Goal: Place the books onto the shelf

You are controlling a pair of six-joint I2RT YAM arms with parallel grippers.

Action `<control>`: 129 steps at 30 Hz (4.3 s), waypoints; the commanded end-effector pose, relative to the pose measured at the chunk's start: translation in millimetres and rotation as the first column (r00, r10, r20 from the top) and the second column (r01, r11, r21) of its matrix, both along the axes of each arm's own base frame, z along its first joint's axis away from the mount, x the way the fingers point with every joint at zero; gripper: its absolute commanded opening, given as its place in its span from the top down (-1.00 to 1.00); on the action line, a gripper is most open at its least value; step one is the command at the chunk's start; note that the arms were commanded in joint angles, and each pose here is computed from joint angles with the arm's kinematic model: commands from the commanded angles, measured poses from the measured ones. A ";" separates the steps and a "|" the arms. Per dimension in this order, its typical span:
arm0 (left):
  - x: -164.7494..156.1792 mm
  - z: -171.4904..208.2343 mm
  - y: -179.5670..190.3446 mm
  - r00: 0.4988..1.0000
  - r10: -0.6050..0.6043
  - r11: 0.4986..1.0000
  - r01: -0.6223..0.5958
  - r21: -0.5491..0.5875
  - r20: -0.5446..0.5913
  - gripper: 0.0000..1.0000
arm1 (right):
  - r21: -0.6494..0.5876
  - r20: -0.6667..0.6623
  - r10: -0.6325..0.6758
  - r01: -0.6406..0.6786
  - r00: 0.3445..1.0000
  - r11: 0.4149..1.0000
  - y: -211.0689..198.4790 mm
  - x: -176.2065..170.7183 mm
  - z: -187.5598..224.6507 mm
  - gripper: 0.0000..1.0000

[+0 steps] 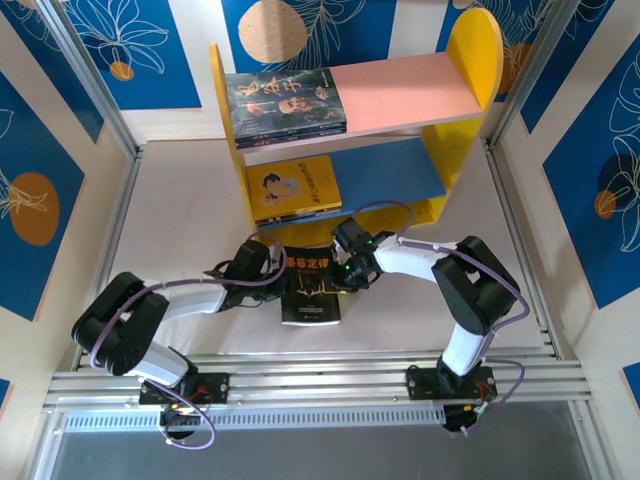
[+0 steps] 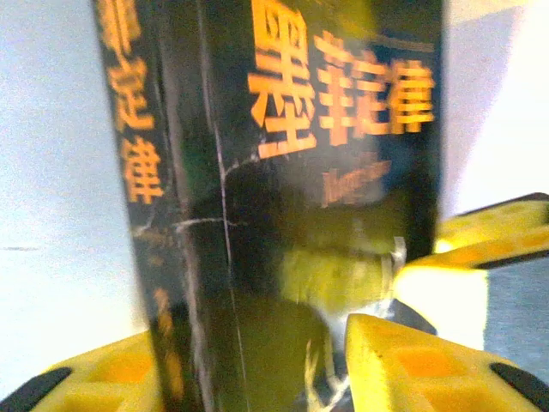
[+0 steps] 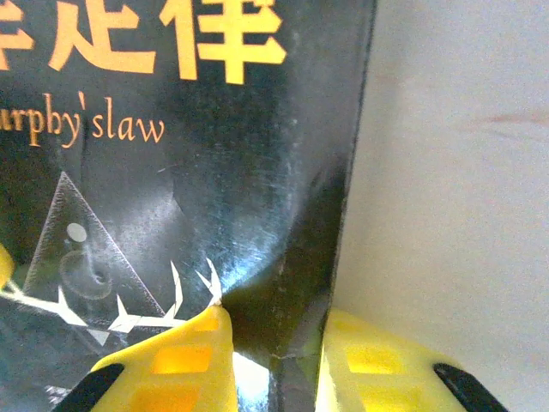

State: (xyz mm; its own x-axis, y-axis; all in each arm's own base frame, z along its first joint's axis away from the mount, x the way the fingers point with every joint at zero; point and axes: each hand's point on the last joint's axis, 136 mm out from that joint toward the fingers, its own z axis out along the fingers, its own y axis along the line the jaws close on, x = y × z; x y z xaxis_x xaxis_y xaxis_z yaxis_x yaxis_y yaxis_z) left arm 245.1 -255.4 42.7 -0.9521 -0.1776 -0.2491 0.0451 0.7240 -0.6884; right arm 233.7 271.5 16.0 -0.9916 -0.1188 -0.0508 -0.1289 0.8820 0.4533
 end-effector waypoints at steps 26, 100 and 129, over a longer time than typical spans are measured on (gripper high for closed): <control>-3.5 41.0 -18.5 0.989 -0.111 0.993 0.113 -0.013 0.101 0.36 | -0.082 -0.058 -0.005 0.000 0.998 0.997 -36.1 -22.3 -34.5 -0.02; 80.4 671.7 -19.9 0.068 0.477 0.841 0.254 -0.477 0.876 1.00 | 0.638 0.765 -0.488 -0.397 0.420 0.659 -76.6 82.1 549.9 -0.47; 75.9 658.8 -32.0 0.186 0.553 0.698 0.428 -0.574 0.812 1.00 | 0.668 0.724 -0.562 -0.609 0.400 0.427 -49.3 101.1 593.9 -0.82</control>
